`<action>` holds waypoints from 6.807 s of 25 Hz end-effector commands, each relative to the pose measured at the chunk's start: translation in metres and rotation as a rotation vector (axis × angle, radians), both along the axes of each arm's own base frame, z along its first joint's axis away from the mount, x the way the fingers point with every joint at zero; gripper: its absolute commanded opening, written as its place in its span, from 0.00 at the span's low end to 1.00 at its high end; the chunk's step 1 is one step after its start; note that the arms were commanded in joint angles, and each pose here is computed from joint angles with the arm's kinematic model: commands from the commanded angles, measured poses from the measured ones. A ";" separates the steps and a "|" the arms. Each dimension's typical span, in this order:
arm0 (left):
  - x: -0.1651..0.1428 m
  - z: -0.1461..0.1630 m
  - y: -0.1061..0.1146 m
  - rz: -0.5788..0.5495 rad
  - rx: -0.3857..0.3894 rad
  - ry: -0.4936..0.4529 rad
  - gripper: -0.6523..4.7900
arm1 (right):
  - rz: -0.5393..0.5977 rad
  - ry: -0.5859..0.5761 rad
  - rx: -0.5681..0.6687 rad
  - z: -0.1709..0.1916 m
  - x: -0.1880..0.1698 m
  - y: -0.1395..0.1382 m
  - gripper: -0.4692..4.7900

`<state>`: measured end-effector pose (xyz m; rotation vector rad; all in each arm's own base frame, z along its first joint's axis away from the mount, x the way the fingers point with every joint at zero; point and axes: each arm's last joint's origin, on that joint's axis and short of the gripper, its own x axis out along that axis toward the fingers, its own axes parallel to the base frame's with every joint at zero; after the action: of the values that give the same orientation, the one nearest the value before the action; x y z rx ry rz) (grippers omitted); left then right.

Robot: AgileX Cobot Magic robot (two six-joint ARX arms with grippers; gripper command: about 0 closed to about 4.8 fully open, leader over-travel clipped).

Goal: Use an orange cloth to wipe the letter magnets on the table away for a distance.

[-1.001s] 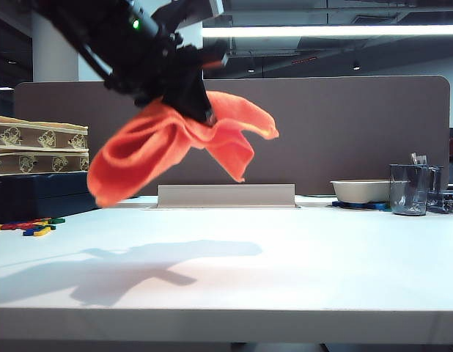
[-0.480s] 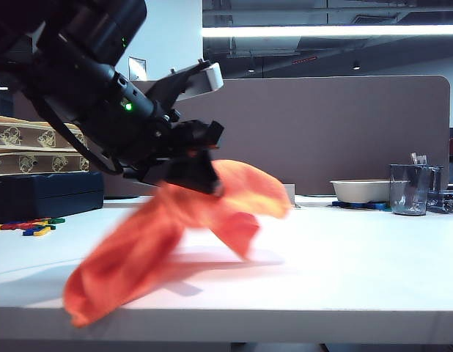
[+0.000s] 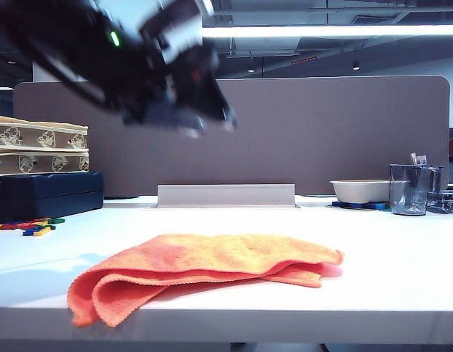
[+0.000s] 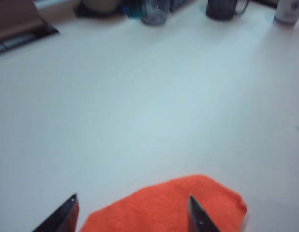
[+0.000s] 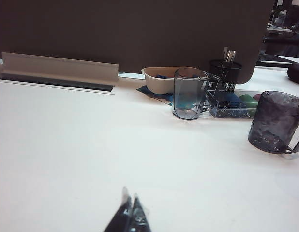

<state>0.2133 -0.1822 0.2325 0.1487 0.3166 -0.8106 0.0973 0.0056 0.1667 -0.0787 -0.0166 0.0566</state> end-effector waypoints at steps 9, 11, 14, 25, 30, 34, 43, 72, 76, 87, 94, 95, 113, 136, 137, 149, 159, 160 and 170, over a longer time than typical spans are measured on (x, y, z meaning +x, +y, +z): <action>-0.080 0.087 0.072 0.145 -0.108 -0.193 0.63 | -0.001 -0.011 0.002 -0.001 0.000 0.000 0.08; -0.090 0.086 0.082 0.154 -0.069 -0.181 0.63 | -0.001 -0.012 0.002 -0.001 0.000 0.000 0.08; -0.106 0.084 0.096 0.180 -0.020 -0.149 0.63 | -0.001 -0.011 0.002 -0.001 0.000 0.000 0.08; -0.154 0.072 0.138 0.239 0.065 -0.093 0.63 | -0.001 -0.012 0.002 -0.001 0.000 0.000 0.08; -0.150 0.057 0.135 0.242 0.004 -0.150 0.63 | -0.002 -0.012 0.002 -0.001 0.000 0.000 0.08; -0.138 0.029 0.125 0.242 -0.025 -0.176 0.63 | -0.002 -0.012 0.002 -0.001 0.000 0.000 0.08; -0.125 -0.031 0.115 0.284 -0.058 -0.115 0.63 | -0.001 -0.011 0.002 -0.001 0.000 0.000 0.08; -0.120 -0.076 0.116 0.374 -0.155 -0.168 0.63 | -0.001 -0.011 0.002 -0.001 0.000 0.000 0.08; -0.119 -0.075 0.122 0.418 -0.157 -0.178 0.63 | -0.001 -0.012 0.002 -0.001 0.000 0.000 0.08; -0.127 -0.080 0.138 0.506 -0.137 -0.178 0.63 | -0.001 -0.010 0.002 -0.001 0.000 0.000 0.08; -0.123 -0.080 0.149 0.703 -0.105 -0.202 0.63 | -0.002 -0.005 0.001 -0.001 0.000 0.000 0.08; -0.123 -0.080 0.151 0.726 -0.102 -0.204 0.63 | -0.002 -0.005 0.001 -0.001 0.000 0.000 0.08; -0.116 -0.077 0.182 0.946 -0.160 -0.219 0.53 | -0.002 -0.005 0.001 -0.001 0.000 0.000 0.08; -0.117 -0.073 0.184 1.001 -0.066 -0.294 0.11 | -0.002 -0.005 0.001 -0.001 0.000 0.000 0.08; -0.117 -0.073 0.184 1.004 -0.058 -0.297 0.11 | -0.001 -0.005 0.001 -0.001 0.000 0.000 0.08; -0.116 -0.073 0.177 0.764 -0.109 -0.269 0.11 | -0.002 -0.005 0.001 -0.001 0.000 0.000 0.08; -0.116 -0.076 0.177 0.772 -0.121 -0.230 0.11 | -0.002 -0.005 0.001 -0.001 0.000 0.000 0.08; -0.116 -0.076 0.177 0.772 -0.121 -0.230 0.11 | -0.002 -0.005 0.001 -0.001 0.000 0.000 0.08; -0.116 -0.076 0.177 0.772 -0.121 -0.230 0.11 | -0.002 -0.005 0.001 -0.001 0.000 0.000 0.08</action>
<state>0.0971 -0.0049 0.1548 0.0025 0.0944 -0.0377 0.0974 0.0055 0.1665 -0.0788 -0.0150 0.0563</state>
